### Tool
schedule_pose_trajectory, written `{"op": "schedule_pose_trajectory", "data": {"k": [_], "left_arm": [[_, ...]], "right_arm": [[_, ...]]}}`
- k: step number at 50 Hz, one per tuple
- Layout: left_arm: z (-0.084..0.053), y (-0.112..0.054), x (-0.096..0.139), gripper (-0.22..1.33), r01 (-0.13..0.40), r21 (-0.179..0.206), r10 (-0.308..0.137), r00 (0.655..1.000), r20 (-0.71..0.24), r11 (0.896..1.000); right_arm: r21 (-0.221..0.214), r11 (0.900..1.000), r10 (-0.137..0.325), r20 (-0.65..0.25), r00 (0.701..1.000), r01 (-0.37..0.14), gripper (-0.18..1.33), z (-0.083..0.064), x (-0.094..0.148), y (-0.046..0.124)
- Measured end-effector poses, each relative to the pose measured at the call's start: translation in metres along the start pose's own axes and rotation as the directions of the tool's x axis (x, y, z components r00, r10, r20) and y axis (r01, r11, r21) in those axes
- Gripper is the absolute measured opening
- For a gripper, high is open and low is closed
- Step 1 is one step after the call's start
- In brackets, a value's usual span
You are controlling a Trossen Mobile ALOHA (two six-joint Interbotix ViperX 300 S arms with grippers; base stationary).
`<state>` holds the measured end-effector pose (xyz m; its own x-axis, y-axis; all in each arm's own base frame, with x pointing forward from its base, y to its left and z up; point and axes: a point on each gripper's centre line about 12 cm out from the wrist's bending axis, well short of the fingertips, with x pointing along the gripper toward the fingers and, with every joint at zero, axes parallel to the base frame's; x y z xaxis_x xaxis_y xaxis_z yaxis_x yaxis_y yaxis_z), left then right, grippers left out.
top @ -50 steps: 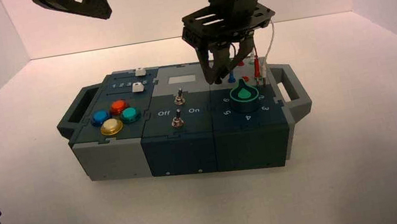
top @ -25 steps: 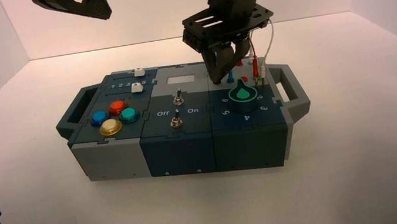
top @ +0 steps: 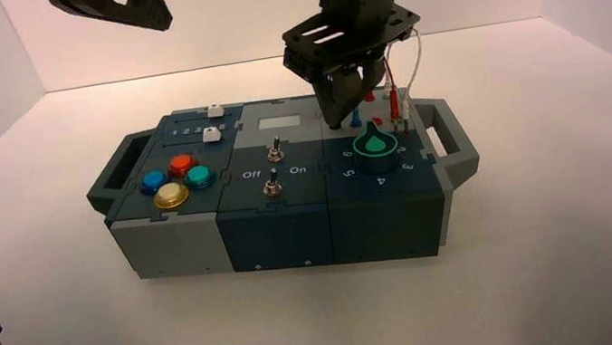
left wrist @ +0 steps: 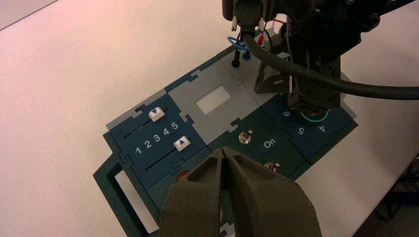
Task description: Pull the black wire.
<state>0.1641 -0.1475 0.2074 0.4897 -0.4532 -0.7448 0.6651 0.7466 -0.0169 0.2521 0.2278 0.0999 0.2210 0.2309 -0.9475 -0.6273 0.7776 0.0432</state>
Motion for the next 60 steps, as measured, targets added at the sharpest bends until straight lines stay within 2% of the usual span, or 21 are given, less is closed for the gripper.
{"op": "schedule_pose_trajectory", "data": {"k": [37, 51, 54, 55, 57, 59, 60], "left_arm": [[0.0, 0.0, -0.001, -0.16, 0.0, 0.0, 0.0, 1.0, 0.002, 1.0], [0.0, 0.0, -0.001, -0.16, -0.001, 0.001, 0.001, 1.0, 0.003, 1.0], [0.0, 0.0, -0.001, -0.16, -0.001, 0.003, 0.001, 1.0, 0.003, 1.0], [0.0, 0.0, -0.001, -0.16, -0.001, 0.003, 0.001, 1.0, 0.003, 1.0], [0.0, 0.0, -0.001, -0.16, -0.001, 0.003, 0.001, 1.0, 0.003, 1.0], [0.0, 0.0, -0.001, -0.16, -0.002, 0.004, 0.002, 1.0, 0.005, 1.0], [0.0, 0.0, -0.001, -0.16, -0.002, 0.004, 0.002, 1.0, 0.005, 1.0]], "right_arm": [[-0.038, 0.9991, -0.017, 0.085, 0.996, 0.021, 0.12, 0.013, -0.031, -0.002], [-0.028, 0.9991, -0.026, 0.143, 0.989, 0.03, 0.12, 0.02, -0.032, -0.007], [-0.028, 0.9991, -0.027, 0.143, 0.989, 0.031, 0.14, 0.021, -0.032, -0.008], [-0.026, 0.9992, -0.027, 0.148, 0.989, 0.031, 0.22, 0.023, -0.032, -0.008], [-0.026, 0.9992, -0.027, 0.149, 0.988, 0.031, 0.26, 0.023, -0.032, -0.008], [-0.027, 0.9992, -0.026, 0.151, 0.988, 0.031, 0.49, 0.024, -0.033, -0.008], [-0.027, 0.9991, -0.027, 0.149, 0.988, 0.031, 0.5, 0.025, -0.033, -0.008]]}}
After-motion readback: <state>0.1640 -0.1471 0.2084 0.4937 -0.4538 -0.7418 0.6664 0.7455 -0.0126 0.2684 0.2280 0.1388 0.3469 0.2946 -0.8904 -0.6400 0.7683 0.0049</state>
